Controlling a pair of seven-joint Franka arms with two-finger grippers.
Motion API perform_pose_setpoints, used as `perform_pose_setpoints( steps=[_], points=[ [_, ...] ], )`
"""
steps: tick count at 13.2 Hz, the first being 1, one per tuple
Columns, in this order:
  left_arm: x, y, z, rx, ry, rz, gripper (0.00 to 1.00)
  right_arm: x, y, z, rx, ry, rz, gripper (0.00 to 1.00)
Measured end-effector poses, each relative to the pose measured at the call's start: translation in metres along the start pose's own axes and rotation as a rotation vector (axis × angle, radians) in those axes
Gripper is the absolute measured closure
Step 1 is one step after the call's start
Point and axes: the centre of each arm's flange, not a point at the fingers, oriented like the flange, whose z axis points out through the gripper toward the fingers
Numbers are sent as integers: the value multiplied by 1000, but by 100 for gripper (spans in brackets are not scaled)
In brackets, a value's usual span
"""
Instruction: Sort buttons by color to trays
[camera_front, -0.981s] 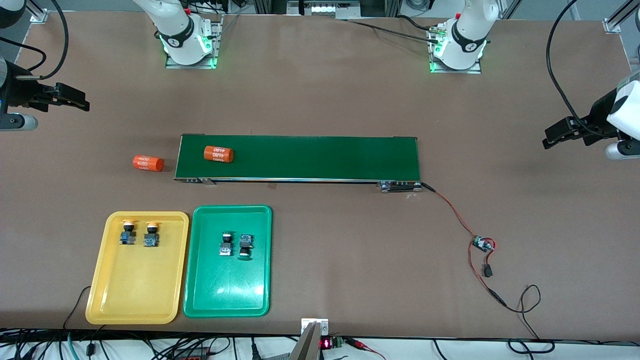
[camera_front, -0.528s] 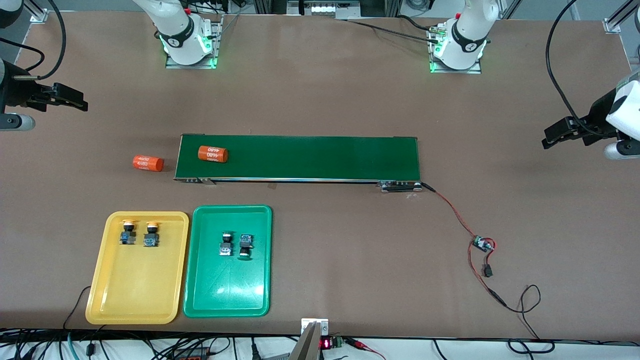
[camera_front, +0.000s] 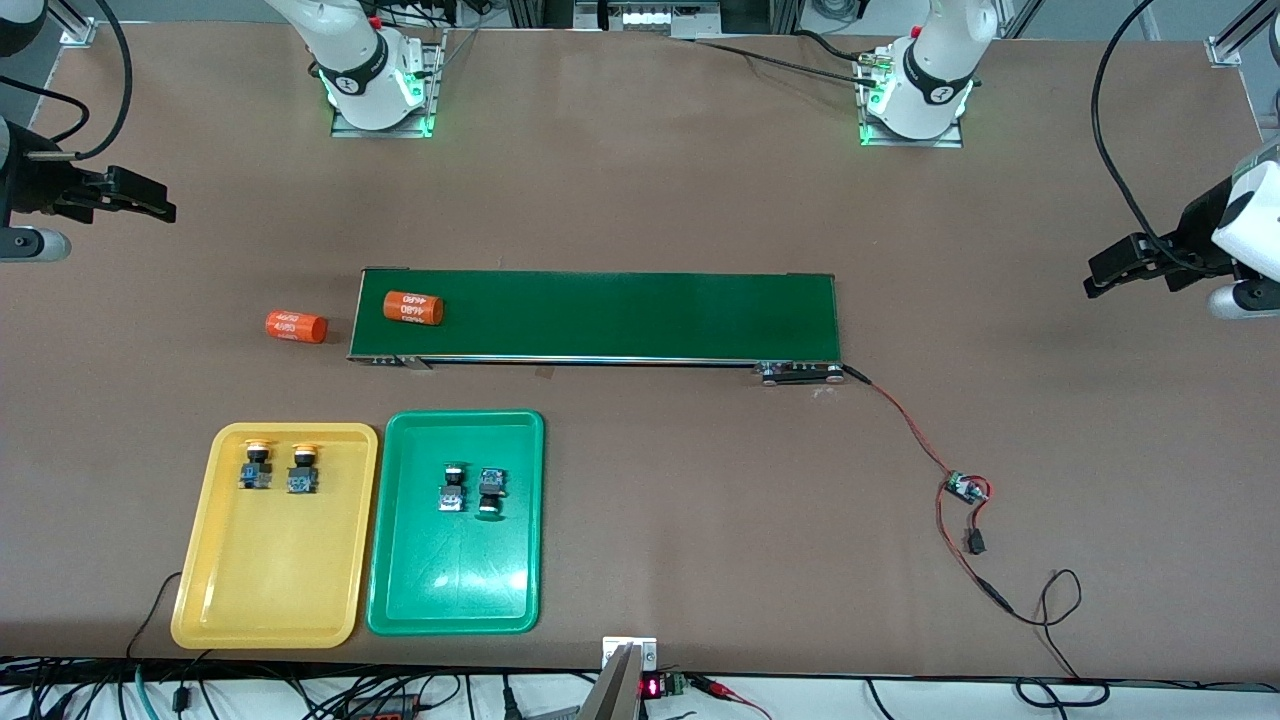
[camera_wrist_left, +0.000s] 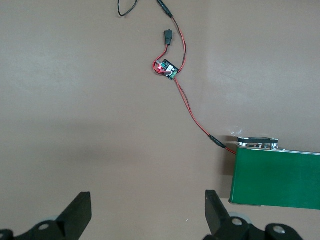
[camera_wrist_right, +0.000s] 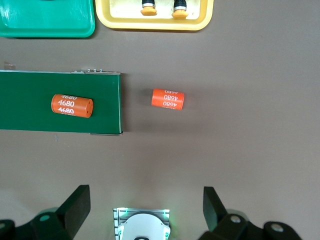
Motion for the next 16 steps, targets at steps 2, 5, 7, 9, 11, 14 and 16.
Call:
perform_pose_setpoints(
  steps=[2,5,7,9,11,14,16],
  points=[
    [0,0,0,0,0,0,0,0,0,0,0,0,0,0],
    [0,1,0,0,0,2,0,0,0,0,0,0,1,0],
    [0,2,0,0,0,3,0,0,0,0,0,0,1,0],
    [0,2,0,0,0,4,0,0,1,0,0,0,1,0],
    [-1,2,0,0,-6,4,0,0,1,0,0,0,2,0],
    [-3,4,-1,1,-12,7,0,0,1,0,0,0,2,0],
    [-4,8,-5,1,-1,14,0,0,1,0,0,0,2,0]
  ],
)
